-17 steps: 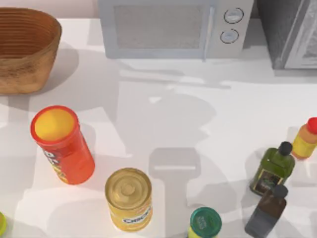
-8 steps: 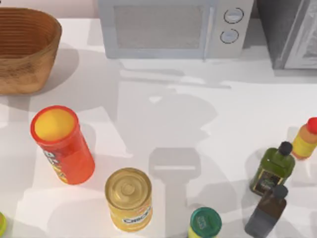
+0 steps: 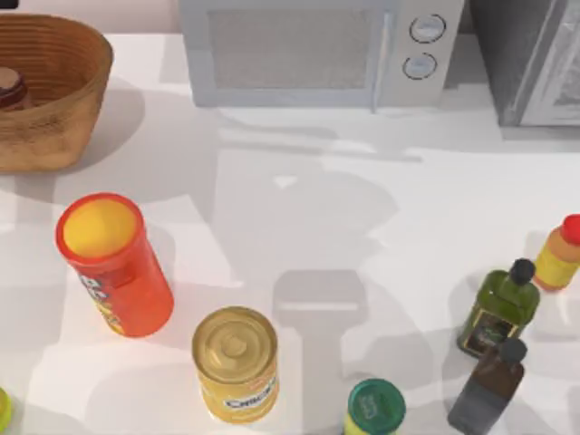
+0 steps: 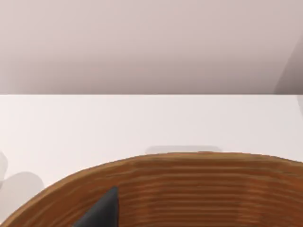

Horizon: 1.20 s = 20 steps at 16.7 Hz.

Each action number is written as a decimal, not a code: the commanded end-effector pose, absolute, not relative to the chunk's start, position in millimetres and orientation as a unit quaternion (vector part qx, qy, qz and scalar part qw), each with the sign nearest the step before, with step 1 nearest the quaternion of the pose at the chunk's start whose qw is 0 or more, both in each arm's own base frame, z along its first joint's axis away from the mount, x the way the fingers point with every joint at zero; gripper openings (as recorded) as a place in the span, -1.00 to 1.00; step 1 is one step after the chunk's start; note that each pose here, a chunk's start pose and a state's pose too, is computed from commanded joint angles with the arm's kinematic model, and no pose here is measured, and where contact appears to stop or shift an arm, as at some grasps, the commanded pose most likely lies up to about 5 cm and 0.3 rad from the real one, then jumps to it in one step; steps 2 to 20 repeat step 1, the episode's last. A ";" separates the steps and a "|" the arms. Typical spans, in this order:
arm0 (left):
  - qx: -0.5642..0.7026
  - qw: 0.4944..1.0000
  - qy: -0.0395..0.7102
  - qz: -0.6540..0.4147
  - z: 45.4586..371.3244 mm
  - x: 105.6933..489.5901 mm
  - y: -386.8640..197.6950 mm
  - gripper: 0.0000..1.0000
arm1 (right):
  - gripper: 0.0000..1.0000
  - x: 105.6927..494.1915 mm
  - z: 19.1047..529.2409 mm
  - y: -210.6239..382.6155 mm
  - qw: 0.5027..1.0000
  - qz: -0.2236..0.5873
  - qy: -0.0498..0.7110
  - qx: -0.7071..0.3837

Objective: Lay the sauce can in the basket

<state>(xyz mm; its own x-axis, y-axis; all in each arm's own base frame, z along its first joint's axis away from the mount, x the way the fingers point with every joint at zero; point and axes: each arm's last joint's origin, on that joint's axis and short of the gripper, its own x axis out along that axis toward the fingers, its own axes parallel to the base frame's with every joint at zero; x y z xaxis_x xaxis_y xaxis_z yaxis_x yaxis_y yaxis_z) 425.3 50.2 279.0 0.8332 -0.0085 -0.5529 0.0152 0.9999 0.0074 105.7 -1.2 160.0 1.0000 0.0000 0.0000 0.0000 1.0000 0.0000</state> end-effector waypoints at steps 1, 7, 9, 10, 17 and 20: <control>0.006 0.957 0.289 -0.006 279.0 425.3 50.2 1.00 | 1.00 105.7 160.0 -1.2 1.000 0.000 0.000 0.000; 0.006 0.957 0.289 -0.006 279.0 425.3 50.2 1.00 | 1.00 105.7 160.0 -1.2 1.000 0.000 0.000 0.000; 0.006 0.957 0.289 -0.006 279.0 425.3 50.2 1.00 | 1.00 105.7 160.0 -1.2 1.000 0.000 0.000 0.000; 0.006 0.957 0.289 -0.006 279.0 425.3 50.2 1.00 | 1.00 105.7 160.0 -1.2 1.000 0.000 0.000 0.000; 0.006 0.957 0.289 -0.006 279.0 425.3 50.2 1.00 | 1.00 105.7 160.0 -1.2 1.000 0.000 0.000 0.000; 0.006 0.957 0.289 -0.006 279.0 425.3 50.2 1.00 | 1.00 105.7 160.0 -1.2 1.000 0.000 0.000 0.000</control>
